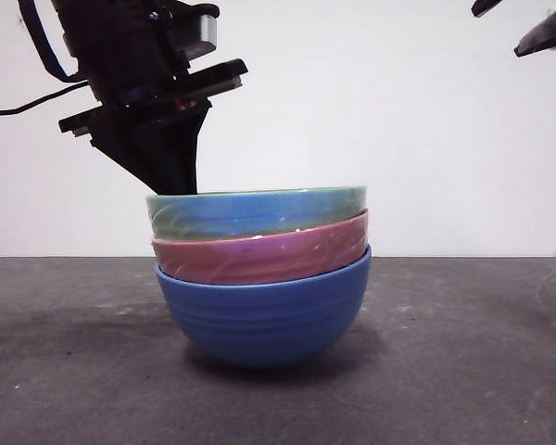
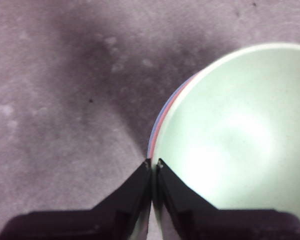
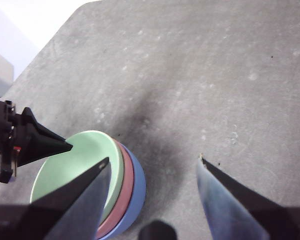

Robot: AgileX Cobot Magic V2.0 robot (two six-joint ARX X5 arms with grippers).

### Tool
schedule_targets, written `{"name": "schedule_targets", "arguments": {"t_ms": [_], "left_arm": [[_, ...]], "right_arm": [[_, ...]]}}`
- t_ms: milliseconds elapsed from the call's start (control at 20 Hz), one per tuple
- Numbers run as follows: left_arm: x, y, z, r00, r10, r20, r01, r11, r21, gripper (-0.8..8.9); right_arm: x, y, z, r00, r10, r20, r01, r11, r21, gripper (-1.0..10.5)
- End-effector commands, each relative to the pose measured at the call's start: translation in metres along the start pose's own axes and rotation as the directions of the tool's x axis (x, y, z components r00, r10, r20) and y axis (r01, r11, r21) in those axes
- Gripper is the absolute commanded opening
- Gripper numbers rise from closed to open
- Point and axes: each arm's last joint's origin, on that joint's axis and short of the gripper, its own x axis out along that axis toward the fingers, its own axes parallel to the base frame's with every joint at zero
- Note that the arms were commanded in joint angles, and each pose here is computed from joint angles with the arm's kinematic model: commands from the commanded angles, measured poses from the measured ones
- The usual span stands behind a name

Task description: Pick up the green bowl on the top,put the green bowl on the left,pick up the red bowl in the middle,put the red bowl on the right

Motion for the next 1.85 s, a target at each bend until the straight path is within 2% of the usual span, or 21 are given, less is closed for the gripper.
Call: {"name": "schedule_targets", "arguments": {"t_ms": [50,250,500,650,900,1100,1250,1400,1550,1850], "left_arm": [[-0.001,-0.001,0.004,1.000,-0.003,0.010,0.002,1.000,0.010,-0.13],[-0.021,-0.004,0.020,0.998,-0.010,0.058,0.009,1.000,0.013,-0.13],[-0.075,-0.003,0.036,0.995,-0.007,0.103,0.001,0.998,0.063,-0.13],[-0.111,0.008,0.028,0.987,0.109,0.117,-0.116,0.992,0.051,-0.13],[-0.149,0.047,-0.004,0.972,0.221,0.077,-0.216,0.973,-0.076,-0.13],[-0.124,0.073,-0.036,0.962,0.272,0.029,-0.263,0.949,-0.176,-0.13],[-0.099,0.084,-0.046,0.965,0.262,0.003,-0.255,0.942,-0.217,-0.13],[-0.073,0.091,-0.055,0.978,0.205,0.026,-0.193,0.951,-0.241,-0.13],[-0.050,0.097,-0.062,0.980,0.195,0.033,-0.179,0.946,-0.271,-0.13],[-0.014,0.108,-0.065,0.983,0.181,-0.042,-0.186,0.941,-0.284,-0.13]], "right_arm": [[0.000,0.000,0.001,1.000,-0.004,0.002,0.004,1.000,0.006,2.8],[0.000,0.000,0.001,1.000,-0.004,0.002,0.004,1.000,0.005,2.8],[0.000,0.000,0.001,1.000,-0.004,0.002,0.004,1.000,0.005,2.8],[0.000,0.000,0.001,1.000,-0.004,0.002,0.004,1.000,0.005,2.8],[0.000,0.000,0.000,1.000,-0.005,-0.005,0.005,1.000,0.008,2.8],[0.000,0.000,-0.002,1.000,-0.009,-0.025,0.009,1.000,0.017,2.8],[0.000,-0.001,-0.002,0.999,-0.027,-0.022,0.027,0.999,0.016,2.8],[0.000,-0.001,-0.002,0.999,-0.049,-0.020,0.050,0.999,0.017,2.8],[0.000,-0.002,-0.002,0.998,-0.053,-0.020,0.053,0.998,0.016,2.8],[0.000,-0.002,-0.002,0.998,-0.052,-0.019,0.053,0.998,0.016,2.8]]}}
